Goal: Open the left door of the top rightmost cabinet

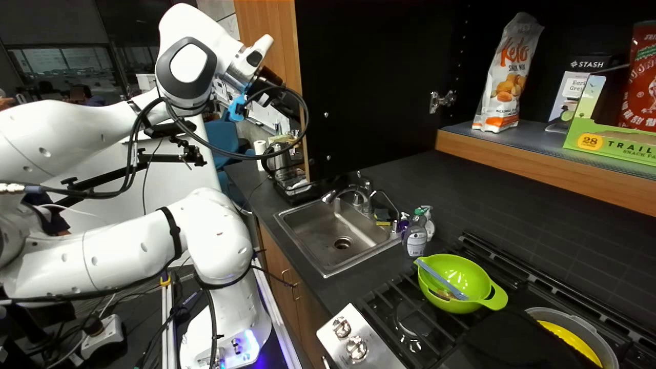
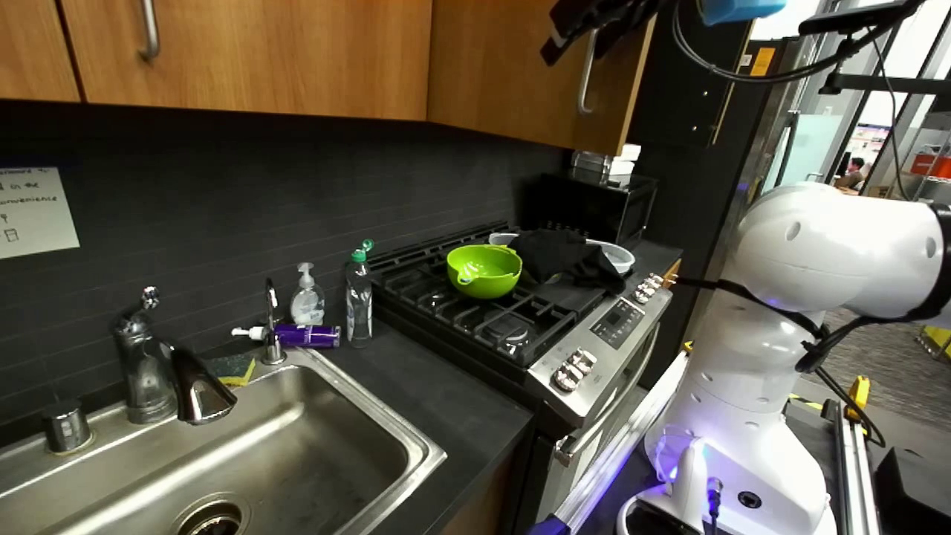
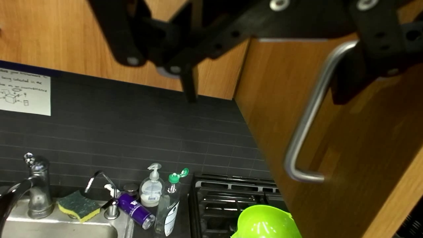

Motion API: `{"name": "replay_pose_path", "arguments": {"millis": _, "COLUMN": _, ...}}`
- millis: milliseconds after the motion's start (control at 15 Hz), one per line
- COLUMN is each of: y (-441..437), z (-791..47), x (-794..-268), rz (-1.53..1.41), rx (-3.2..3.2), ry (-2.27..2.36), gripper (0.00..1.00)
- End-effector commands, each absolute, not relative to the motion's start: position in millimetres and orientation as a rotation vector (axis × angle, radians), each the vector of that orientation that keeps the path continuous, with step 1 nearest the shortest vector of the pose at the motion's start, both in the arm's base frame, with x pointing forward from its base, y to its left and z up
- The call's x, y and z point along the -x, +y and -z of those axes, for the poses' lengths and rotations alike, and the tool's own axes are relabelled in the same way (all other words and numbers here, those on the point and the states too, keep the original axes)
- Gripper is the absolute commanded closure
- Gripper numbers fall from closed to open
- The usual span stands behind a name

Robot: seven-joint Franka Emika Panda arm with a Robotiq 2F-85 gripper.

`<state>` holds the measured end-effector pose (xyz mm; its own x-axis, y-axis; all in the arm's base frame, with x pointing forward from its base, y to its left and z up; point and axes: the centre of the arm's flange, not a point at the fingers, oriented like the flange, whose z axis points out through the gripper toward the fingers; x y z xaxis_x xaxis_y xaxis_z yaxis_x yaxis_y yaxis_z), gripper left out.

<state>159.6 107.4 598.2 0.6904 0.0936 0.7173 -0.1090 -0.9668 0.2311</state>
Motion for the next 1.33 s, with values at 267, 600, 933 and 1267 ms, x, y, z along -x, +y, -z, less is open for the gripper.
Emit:
{"name": "replay_pose_path", "arguments": {"millis": 267, "y": 105.4, "z": -563.8, "x": -164.0, "rz": -1.240, "rx": -2.630, "ry": 0.112, "gripper": 0.00}}
{"name": "replay_pose_path", "arguments": {"millis": 600, "y": 103.7, "z": -566.7, "x": -164.4, "rz": -1.250, "rx": -2.633, "ry": 0.100, "gripper": 0.00}}
{"name": "replay_pose_path", "arguments": {"millis": 933, "y": 101.7, "z": -568.6, "x": -163.4, "rz": -1.246, "rx": -2.645, "ry": 0.075, "gripper": 0.00}}
{"name": "replay_pose_path", "arguments": {"millis": 1267, "y": 91.5, "z": -573.8, "x": -152.0, "rz": -1.233, "rx": -2.698, "ry": 0.035, "gripper": 0.00}}
